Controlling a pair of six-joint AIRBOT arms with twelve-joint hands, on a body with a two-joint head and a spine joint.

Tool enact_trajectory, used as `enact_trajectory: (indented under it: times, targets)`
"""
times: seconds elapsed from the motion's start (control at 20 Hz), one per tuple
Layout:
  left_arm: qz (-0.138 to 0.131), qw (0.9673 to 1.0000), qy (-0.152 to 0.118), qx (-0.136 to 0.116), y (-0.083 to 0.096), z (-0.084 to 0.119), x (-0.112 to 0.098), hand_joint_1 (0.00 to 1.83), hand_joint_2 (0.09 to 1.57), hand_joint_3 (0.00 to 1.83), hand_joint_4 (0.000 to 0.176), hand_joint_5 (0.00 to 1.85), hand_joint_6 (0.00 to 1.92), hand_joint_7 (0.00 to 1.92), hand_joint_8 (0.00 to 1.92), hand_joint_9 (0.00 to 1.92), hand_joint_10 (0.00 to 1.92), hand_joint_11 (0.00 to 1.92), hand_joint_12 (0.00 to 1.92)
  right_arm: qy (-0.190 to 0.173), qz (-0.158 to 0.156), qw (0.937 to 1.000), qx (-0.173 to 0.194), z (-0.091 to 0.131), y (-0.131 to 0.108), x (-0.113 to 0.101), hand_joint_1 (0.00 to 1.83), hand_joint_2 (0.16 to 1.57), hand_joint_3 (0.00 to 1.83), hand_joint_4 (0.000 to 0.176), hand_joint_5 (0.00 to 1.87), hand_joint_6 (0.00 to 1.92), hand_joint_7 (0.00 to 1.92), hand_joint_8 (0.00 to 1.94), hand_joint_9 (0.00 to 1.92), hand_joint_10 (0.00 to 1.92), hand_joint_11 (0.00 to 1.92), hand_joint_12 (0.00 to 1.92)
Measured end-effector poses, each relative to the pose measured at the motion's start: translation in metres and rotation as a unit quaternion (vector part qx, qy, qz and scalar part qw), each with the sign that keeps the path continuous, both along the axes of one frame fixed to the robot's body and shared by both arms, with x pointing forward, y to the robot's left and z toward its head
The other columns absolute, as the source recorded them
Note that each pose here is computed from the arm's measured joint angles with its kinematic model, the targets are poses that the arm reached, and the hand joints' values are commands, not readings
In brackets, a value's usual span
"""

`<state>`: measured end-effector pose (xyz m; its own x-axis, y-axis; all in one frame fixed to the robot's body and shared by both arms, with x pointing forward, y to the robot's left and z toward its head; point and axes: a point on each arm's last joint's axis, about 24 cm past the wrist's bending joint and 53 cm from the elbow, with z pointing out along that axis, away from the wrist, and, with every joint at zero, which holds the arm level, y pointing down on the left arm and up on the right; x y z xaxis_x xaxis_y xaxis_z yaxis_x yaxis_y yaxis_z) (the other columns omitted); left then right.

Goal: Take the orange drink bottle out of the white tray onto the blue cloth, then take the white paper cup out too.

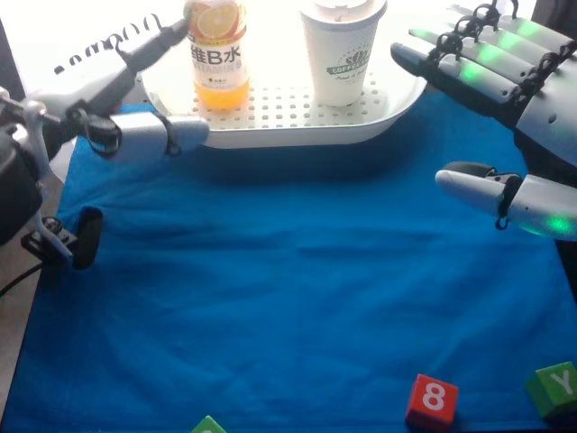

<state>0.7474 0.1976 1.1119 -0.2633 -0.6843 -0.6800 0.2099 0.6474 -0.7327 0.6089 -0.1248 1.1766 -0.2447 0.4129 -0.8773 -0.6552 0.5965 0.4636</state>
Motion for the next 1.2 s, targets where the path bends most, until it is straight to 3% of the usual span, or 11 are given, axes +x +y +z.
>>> enact_trajectory:
  times: [0.05, 0.1, 0.2, 0.55, 0.75, 0.8, 1.0, 1.05, 1.1, 1.15, 1.2]
  targets:
    - [0.003, 1.0, -0.004, -0.005, 0.0, 0.005, 0.003, 0.65, 1.12, 0.0, 0.06, 0.0, 0.0, 0.0, 0.0, 0.0, 0.0, 0.0, 0.0, 0.001, 0.0, 1.0, 0.0, 0.0, 0.0, 0.0, 0.4, 1.36, 0.0, 0.0, 0.0, 0.0, 0.0, 0.0, 0.0, 0.0, 0.0, 0.0]
    - [0.005, 0.9999, -0.008, -0.007, 0.001, 0.008, 0.006, 0.65, 1.12, 0.0, 0.077, 0.0, 0.0, 0.0, 0.0, 0.0, 0.0, 0.0, 0.0, 0.001, 0.0, 1.0, 0.001, -0.001, 0.001, 0.0, 0.41, 1.36, 0.0, 0.0, 0.0, 0.0, 0.0, 0.0, 0.0, 0.0, 0.0, 0.0]
    - [0.008, 0.9999, -0.01, -0.011, 0.001, 0.013, 0.009, 0.58, 1.11, 0.0, 0.087, 0.0, 0.0, 0.0, 0.0, 0.0, 0.0, 0.01, 0.0, 0.001, 0.001, 1.0, 0.001, -0.001, 0.001, 0.0, 0.44, 1.36, 0.0, 0.0, 0.0, 0.0, 0.0, 0.0, 0.0, 0.0, 0.0, 0.0]
    - [0.034, 0.9992, -0.011, -0.02, 0.016, 0.018, 0.018, 0.69, 1.07, 0.0, 0.06, 0.0, 0.0, 0.0, 0.0, 0.0, 0.0, 0.0, 0.0, 0.008, 0.001, 1.0, -0.002, -0.006, 0.001, -0.001, 0.49, 1.33, 0.0, 0.0, 0.0, 0.0, 0.0, 0.0, 0.0, 0.0, 0.0, 0.0]
    - [0.047, 0.9986, -0.012, -0.019, 0.024, 0.028, 0.035, 0.67, 1.06, 0.0, 0.108, 0.0, 0.0, 0.0, 0.0, 0.0, 0.0, 0.0, 0.0, 0.009, 0.001, 1.0, 0.0, -0.007, 0.001, -0.002, 0.48, 1.32, 0.0, 0.0, 0.0, 0.0, 0.0, 0.0, 0.0, 0.0, 0.0, 0.0]
    - [0.046, 0.9987, -0.015, -0.019, 0.021, 0.031, 0.04, 0.66, 1.04, 0.0, 0.108, 0.0, 0.0, 0.0, 0.0, 0.0, 0.0, 0.0, 0.0, 0.009, 0.002, 1.0, 0.0, -0.007, 0.002, -0.002, 0.51, 1.32, 0.0, 0.0, 0.0, 0.0, 0.0, 0.0, 0.0, 0.0, 0.0, 0.0]
    - [0.027, 0.9995, -0.003, -0.018, -0.007, 0.035, 0.056, 0.65, 0.98, 0.0, 0.14, 0.0, 0.0, 0.0, 0.0, 0.0, 0.0, 0.0, 0.0, 0.011, 0.004, 0.9999, 0.002, -0.009, 0.005, -0.003, 0.57, 1.29, 0.0, 0.0, 0.0, 0.0, 0.0, 0.0, 0.0, 0.0, 0.0, 0.0]
    - [0.02, 0.9997, -0.002, -0.012, -0.014, 0.036, 0.058, 0.64, 0.98, 0.0, 0.112, 0.0, 0.0, 0.0, 0.0, 0.0, 0.0, 0.03, 0.01, 0.013, 0.004, 0.9999, 0.001, -0.01, 0.004, -0.003, 0.58, 1.3, 0.0, 0.0, 0.0, 0.0, 0.0, 0.0, 0.0, 0.0, 0.0, 0.0]
    - [0.014, 0.9998, -0.004, -0.011, -0.02, 0.038, 0.059, 0.63, 0.93, 0.0, 0.093, 0.0, 0.0, 0.0, 0.0, 0.0, 0.0, 0.0, 0.26, 0.013, 0.004, 0.9999, 0.001, -0.01, 0.004, -0.003, 0.6, 1.3, 0.0, 0.0, 0.0, 0.0, 0.0, 0.0, 0.0, 0.0, 0.0, 0.0]
    - [0.011, 0.9999, -0.003, -0.011, -0.027, 0.035, 0.061, 0.61, 0.9, 0.0, 0.103, 0.0, 0.0, 0.0, 0.0, 0.0, 0.0, 0.0, 0.41, 0.013, 0.004, 0.9999, 0.002, -0.01, 0.004, -0.003, 0.61, 1.29, 0.0, 0.0, 0.0, 0.0, 0.0, 0.0, 0.0, 0.0, 0.0, 0.0]
    - [0.01, 0.9998, 0.003, -0.015, -0.03, 0.031, 0.064, 0.65, 0.9, 0.0, 0.124, 0.0, 0.0, 0.0, 0.0, 0.0, 0.0, 0.0, 0.32, 0.014, 0.005, 0.9999, 0.004, -0.01, 0.005, -0.003, 0.62, 1.29, 0.0, 0.0, 0.0, 0.0, 0.0, 0.0, 0.0, 0.0, 0.0, 0.0]
